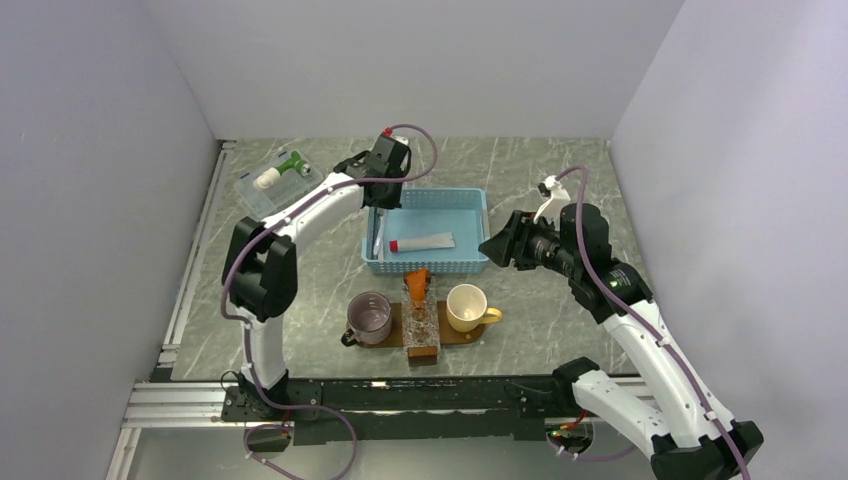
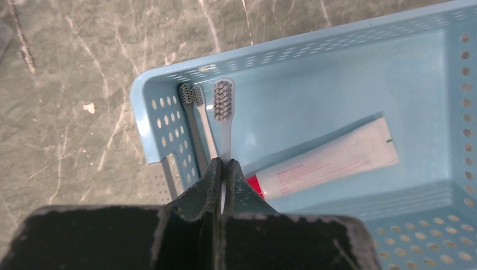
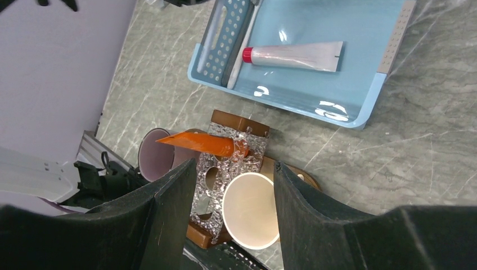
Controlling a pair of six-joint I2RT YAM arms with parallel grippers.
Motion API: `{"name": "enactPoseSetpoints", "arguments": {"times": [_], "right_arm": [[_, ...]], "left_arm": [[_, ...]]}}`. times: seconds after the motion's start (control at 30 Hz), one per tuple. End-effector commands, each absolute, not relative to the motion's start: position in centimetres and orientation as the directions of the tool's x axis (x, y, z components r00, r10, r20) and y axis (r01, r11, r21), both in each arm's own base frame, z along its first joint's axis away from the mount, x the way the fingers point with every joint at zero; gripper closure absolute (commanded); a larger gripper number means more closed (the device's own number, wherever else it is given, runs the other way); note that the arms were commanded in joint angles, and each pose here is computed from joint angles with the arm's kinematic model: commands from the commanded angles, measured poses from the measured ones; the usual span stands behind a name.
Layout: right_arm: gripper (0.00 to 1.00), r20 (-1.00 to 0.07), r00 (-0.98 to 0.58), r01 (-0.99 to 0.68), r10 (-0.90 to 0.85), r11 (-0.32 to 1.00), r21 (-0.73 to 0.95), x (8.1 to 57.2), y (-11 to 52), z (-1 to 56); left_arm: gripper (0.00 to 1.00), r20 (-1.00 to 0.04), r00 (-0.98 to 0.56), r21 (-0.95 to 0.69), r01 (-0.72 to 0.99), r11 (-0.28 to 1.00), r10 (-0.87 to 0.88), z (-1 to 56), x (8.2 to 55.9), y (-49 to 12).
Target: Prepare toiletry sets of a toothbrush and toothpaste on the tray
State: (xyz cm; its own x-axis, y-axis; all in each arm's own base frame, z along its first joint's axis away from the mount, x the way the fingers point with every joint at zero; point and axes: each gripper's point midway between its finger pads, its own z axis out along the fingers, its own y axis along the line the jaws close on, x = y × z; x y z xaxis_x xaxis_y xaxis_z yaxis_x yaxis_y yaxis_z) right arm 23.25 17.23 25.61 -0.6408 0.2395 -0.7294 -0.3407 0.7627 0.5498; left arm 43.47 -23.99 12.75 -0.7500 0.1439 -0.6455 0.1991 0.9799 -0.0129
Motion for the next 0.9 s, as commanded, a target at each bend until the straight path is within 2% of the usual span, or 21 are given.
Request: {"name": "enactPoseSetpoints", "arguments": {"times": [0.0, 0.37, 0.63, 0.87], "right_arm": [[0.45, -0.757, -0.602, -0.398, 0.252, 0.728, 0.558, 23.7, 18.1, 28.1], [0.45, -0.792, -0.583, -0.583, 0.179, 0.587, 0.562, 22.8, 21.1, 31.0], [0.45, -0.824, -0.555, -0.711, 0.111, 0.451, 0.540, 21.3, 24.2, 32.9], [0.41, -0.889, -0.457, -0.860, -0.021, 0.267, 0.435, 16.9, 29.3, 35.1]], "left_arm": [[1.00, -0.719, -0.680, -0.033, 0.240, 0.970, 0.143, 18.2, 42.4, -23.7], [1.00, -0.785, -0.604, -0.202, 0.462, 0.864, 0.139, 26.9, 34.7, -24.2], [1.00, -0.807, -0.559, -0.314, 0.679, 0.664, 0.190, 31.2, 26.0, -24.5], [1.00, -0.827, -0.514, -0.371, 0.803, 0.467, 0.228, 31.7, 18.7, -23.8]]}}
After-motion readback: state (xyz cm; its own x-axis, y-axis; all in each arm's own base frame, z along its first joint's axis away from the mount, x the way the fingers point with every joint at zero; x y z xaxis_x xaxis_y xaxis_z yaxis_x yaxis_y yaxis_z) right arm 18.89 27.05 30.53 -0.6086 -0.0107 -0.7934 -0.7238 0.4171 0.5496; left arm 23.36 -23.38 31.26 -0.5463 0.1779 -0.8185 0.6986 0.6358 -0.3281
